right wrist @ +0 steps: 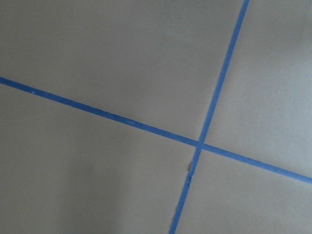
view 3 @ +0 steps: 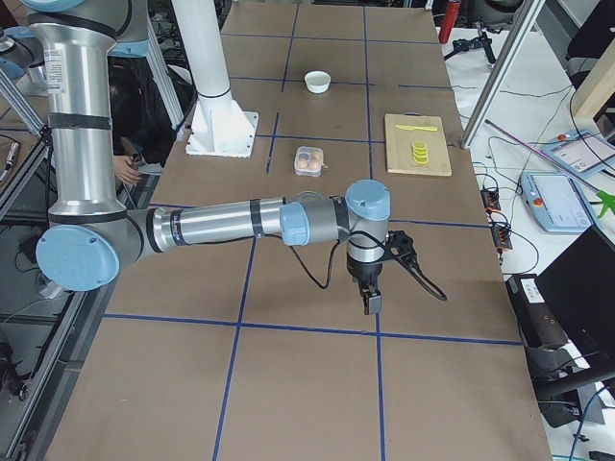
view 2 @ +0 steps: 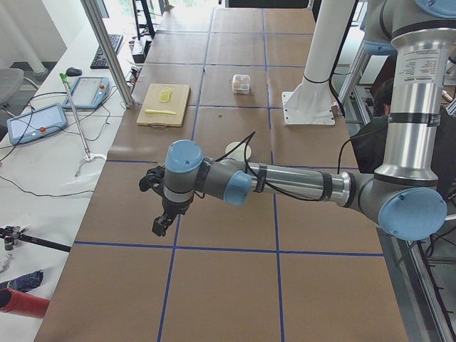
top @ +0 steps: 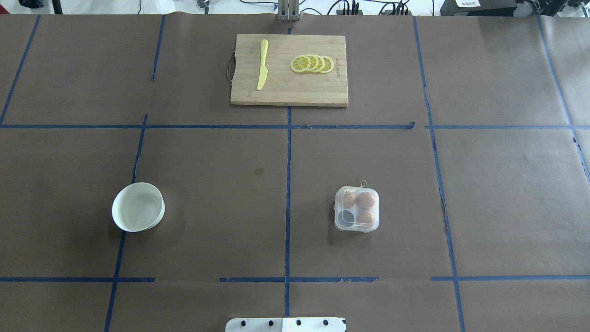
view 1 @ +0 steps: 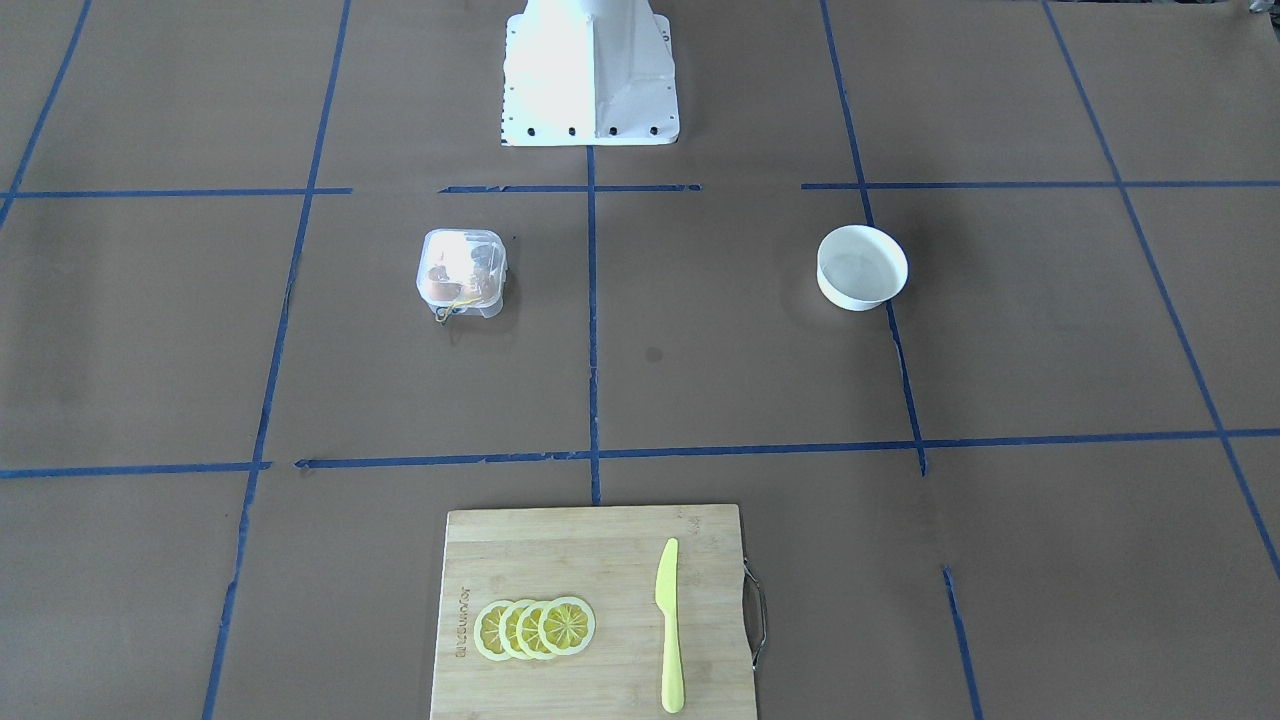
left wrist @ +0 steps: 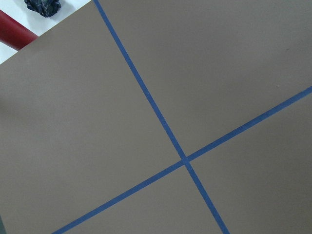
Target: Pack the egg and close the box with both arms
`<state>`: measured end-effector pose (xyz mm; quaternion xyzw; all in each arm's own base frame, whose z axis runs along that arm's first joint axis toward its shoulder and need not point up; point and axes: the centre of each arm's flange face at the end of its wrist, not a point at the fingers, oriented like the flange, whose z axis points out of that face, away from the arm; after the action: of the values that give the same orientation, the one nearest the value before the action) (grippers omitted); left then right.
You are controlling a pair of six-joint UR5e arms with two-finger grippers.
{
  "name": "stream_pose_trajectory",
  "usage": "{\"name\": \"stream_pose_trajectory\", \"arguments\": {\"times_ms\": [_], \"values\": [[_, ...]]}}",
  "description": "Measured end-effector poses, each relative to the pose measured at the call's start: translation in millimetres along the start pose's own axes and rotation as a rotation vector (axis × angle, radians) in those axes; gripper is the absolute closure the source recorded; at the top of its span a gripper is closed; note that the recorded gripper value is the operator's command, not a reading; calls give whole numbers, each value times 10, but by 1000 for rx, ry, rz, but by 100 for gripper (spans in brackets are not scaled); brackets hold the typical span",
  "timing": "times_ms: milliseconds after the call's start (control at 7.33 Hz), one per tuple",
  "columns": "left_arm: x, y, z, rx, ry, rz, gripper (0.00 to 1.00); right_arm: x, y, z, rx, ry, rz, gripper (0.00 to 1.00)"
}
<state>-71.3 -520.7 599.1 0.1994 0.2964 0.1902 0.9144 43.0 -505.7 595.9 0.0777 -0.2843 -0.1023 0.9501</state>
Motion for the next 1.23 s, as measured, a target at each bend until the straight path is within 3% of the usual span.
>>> {"name": "stream_pose_trajectory", "arguments": {"times_ms": [409,955,1227], "values": [[-178,359,364,-107,37,-93,0,321,379,60,-5,-104,112,0],[-124,512,373,-226,87,-199,0,379,571,48,2,-226,233,0],[8,454,286,-229,161,-289,0,357,589,56,1,-259,263,0]]}}
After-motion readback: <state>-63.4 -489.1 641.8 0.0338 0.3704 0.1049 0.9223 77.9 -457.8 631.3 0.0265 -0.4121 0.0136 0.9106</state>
